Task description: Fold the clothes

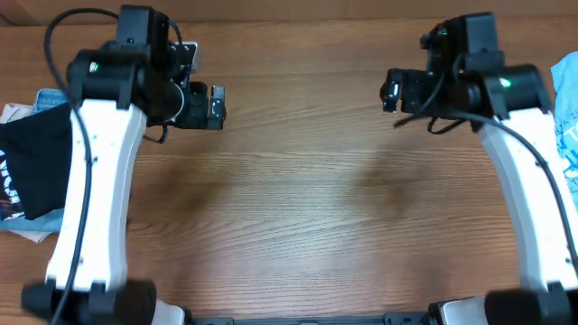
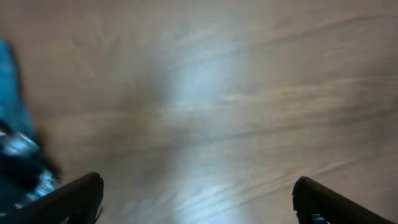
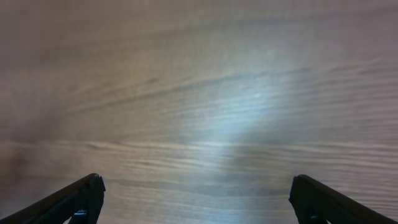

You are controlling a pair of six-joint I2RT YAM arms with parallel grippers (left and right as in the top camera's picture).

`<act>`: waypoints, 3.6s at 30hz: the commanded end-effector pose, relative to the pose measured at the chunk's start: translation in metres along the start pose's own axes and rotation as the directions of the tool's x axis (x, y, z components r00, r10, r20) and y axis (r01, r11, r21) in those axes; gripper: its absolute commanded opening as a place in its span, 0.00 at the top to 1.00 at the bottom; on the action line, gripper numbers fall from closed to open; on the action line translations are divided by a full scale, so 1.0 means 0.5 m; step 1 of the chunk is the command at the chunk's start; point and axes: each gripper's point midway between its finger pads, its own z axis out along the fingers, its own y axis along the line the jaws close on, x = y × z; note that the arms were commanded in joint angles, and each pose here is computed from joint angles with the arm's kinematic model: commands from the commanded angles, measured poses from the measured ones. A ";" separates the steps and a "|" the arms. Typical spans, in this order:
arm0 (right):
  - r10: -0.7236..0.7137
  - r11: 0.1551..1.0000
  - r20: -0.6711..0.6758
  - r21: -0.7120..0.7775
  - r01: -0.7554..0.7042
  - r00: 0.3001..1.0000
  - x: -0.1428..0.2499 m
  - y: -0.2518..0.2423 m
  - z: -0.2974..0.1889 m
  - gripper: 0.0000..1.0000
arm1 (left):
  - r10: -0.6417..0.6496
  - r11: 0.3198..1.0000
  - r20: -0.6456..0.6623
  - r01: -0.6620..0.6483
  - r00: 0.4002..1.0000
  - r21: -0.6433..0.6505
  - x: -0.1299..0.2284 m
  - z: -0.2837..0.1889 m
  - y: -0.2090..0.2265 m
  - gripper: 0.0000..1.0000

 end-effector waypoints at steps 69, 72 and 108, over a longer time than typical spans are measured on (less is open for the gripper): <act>-0.016 0.995 0.892 -0.030 0.095 0.452 0.258 -0.108 -0.137 0.00 | 0.166 0.921 0.083 -0.125 0.983 -0.369 0.188 0.068 -0.005 0.00; -0.084 0.980 0.893 -0.005 0.197 0.443 0.282 -0.090 -0.097 0.00 | 0.168 0.917 0.057 -0.135 0.984 -0.375 0.189 0.083 -0.005 0.00; -0.110 0.988 0.830 0.032 0.150 0.546 0.320 -0.127 -0.008 0.00 | 0.169 0.901 -0.053 -0.176 0.984 -0.396 0.201 0.145 -0.001 0.00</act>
